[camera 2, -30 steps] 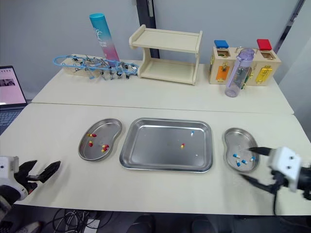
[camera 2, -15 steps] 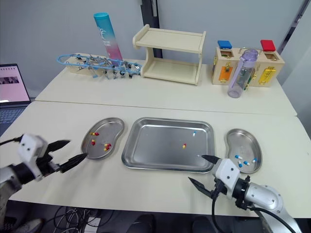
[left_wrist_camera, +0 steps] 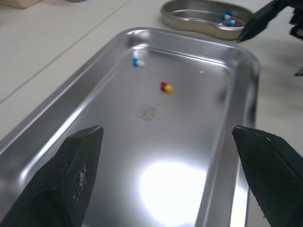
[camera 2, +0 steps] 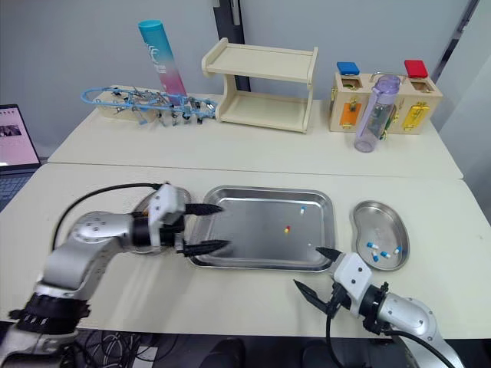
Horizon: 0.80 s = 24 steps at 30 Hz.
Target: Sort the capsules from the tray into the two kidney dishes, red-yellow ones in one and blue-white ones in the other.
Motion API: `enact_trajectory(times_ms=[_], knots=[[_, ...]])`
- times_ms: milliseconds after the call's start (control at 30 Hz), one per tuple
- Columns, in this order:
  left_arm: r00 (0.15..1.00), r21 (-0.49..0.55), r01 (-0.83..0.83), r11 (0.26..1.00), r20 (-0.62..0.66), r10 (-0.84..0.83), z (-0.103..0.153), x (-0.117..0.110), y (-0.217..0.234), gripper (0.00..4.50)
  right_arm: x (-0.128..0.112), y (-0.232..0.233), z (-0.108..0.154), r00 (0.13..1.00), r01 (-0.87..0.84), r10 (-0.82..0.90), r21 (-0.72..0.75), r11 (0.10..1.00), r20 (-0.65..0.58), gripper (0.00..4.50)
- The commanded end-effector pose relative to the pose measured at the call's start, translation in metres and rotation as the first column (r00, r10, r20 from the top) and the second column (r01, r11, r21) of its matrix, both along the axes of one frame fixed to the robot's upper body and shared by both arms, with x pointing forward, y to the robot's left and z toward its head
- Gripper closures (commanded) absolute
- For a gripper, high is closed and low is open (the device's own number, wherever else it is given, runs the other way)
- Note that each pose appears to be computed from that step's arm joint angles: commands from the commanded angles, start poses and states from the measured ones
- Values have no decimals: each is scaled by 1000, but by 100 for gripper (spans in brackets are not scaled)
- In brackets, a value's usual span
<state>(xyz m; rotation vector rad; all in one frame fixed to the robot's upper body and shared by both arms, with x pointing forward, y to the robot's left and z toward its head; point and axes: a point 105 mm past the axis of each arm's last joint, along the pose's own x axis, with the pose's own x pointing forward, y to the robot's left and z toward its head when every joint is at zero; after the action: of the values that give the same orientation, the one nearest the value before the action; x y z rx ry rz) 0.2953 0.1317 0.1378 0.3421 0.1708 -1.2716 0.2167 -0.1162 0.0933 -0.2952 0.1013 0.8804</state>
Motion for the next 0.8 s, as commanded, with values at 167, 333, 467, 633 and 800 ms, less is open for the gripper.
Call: enact_trajectory(times_ms=[167,333,467,633,800], knots=[[997,24,68,997,43,-69,-18,30,-50,194,-4,13,7,999,-23,22,12,1000,27,0],[997,40,72,997,29,-73,-28,44,-88,194,-4,12,7,1000,-6,6,11,1000,28,0],[999,51,39,998,18,-40,-33,50,-109,194,-4,13,7,1000,1,-1,14,1000,28,0],[1000,66,-24,997,-17,25,-43,52,-124,194,-3,13,8,999,17,-18,27,999,32,0],[996,97,-69,993,-45,74,-54,48,-121,194,-3,13,9,999,25,-26,29,999,34,0]])
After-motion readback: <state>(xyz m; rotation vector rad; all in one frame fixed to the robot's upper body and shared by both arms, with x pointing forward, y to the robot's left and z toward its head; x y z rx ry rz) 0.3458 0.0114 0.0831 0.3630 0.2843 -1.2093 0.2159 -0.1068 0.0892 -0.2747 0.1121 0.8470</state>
